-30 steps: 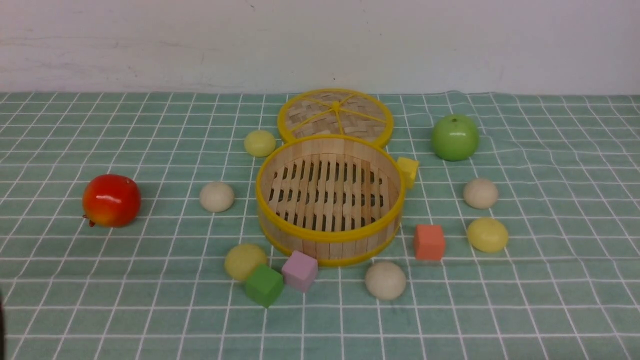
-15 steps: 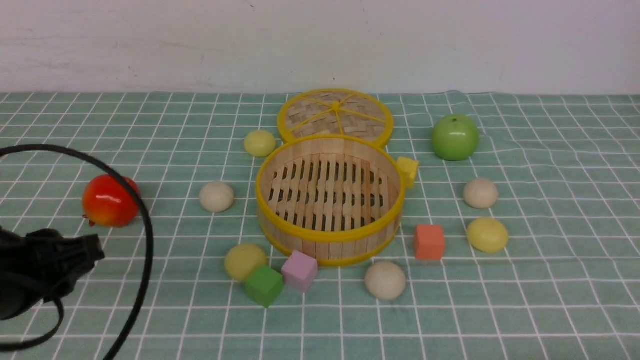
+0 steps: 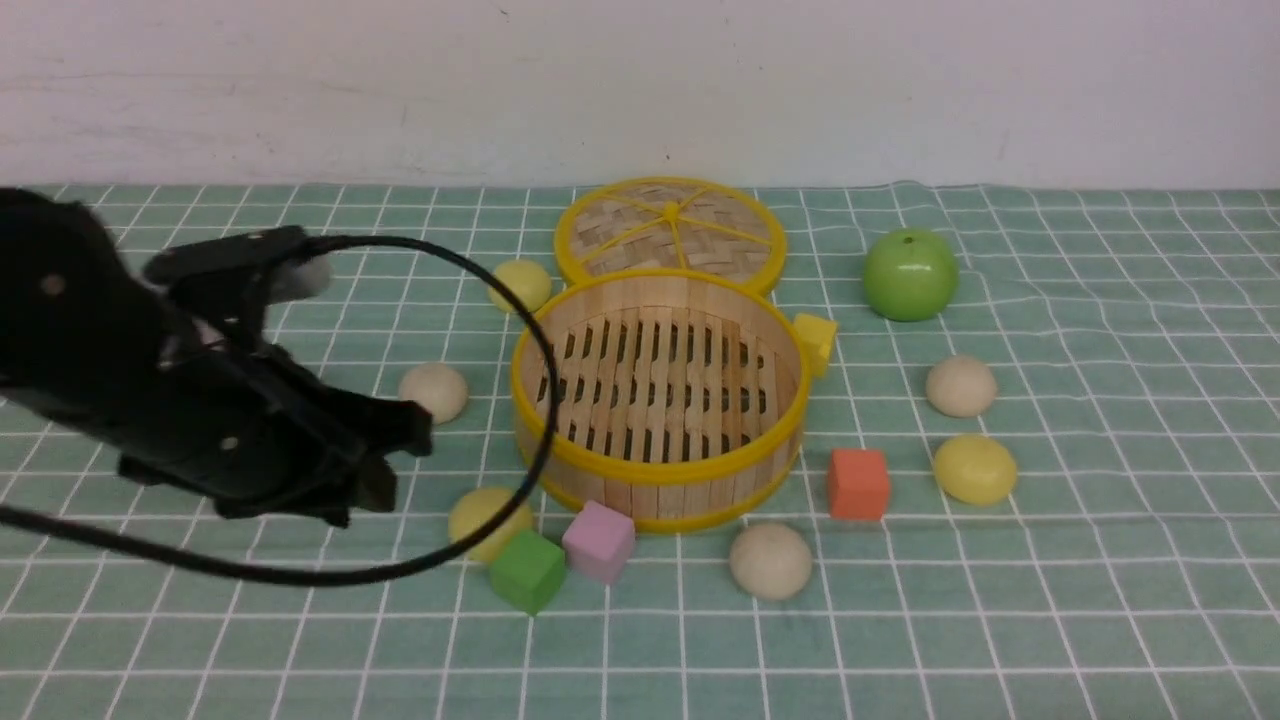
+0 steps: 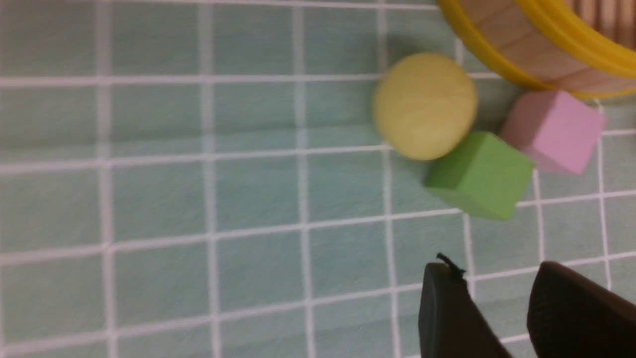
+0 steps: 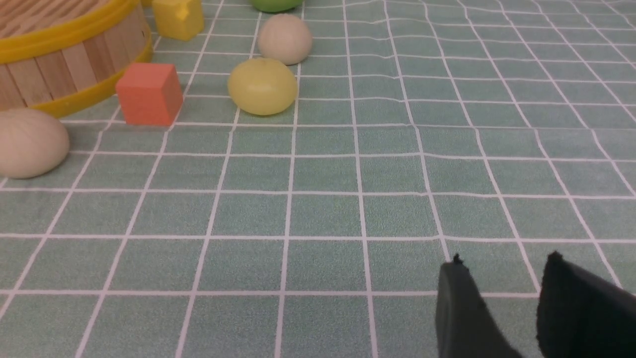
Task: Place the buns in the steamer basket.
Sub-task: Use the left arm to grab a steamed stuffed bun
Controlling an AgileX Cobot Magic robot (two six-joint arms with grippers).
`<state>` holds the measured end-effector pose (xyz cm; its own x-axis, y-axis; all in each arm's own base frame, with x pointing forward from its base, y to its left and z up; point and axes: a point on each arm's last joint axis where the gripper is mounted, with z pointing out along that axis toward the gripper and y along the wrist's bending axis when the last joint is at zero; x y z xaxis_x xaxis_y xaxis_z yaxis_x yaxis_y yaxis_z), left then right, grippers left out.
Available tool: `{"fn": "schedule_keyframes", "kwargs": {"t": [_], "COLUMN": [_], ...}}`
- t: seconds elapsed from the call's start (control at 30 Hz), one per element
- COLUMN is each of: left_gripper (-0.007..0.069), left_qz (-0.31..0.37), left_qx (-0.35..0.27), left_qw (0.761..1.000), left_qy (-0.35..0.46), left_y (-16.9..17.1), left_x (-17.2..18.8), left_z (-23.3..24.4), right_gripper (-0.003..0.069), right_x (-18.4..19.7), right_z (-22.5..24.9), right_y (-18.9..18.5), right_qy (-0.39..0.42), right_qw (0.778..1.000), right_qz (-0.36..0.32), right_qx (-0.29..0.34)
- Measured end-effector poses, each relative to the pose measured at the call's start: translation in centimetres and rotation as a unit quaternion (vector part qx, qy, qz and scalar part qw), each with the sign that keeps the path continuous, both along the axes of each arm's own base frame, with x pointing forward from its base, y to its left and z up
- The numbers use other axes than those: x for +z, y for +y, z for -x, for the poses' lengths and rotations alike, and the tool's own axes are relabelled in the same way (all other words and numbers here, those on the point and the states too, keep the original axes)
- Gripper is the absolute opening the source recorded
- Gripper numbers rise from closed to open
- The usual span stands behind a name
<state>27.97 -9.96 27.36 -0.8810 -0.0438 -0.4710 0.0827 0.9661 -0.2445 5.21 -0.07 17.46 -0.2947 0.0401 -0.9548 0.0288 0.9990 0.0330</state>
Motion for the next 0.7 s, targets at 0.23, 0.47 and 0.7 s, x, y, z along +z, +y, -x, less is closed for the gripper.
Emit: {"fn": "schedule_keyframes", "kwargs": {"t": [0.23, 0.47, 0.7], "left_gripper": [0.0238, 0.0238, 0.0238], "left_qz": [-0.049, -0.074, -0.080], "left_qx": [-0.021, -0.016, -0.022], "left_qw": [0.999, 0.996, 0.995], "left_qy": [-0.007, 0.051, 0.058], "left_y": [-3.1, -4.4, -4.9], "left_x": [-0.8, -3.8, -5.2], "left_z": [-4.3, -7.6, -8.6], "right_gripper": [0.0240, 0.0240, 0.0240], "right_x": [0.0, 0.0, 0.0], "right_z": [0.0, 0.0, 0.0], "right_y": [0.0, 0.0, 0.0], "right_qy": [0.000, 0.000, 0.000], "right_qw": [1.000, 1.000, 1.000], "right_qz": [0.000, 0.000, 0.000], "right_qx": [0.000, 0.000, 0.000]}}
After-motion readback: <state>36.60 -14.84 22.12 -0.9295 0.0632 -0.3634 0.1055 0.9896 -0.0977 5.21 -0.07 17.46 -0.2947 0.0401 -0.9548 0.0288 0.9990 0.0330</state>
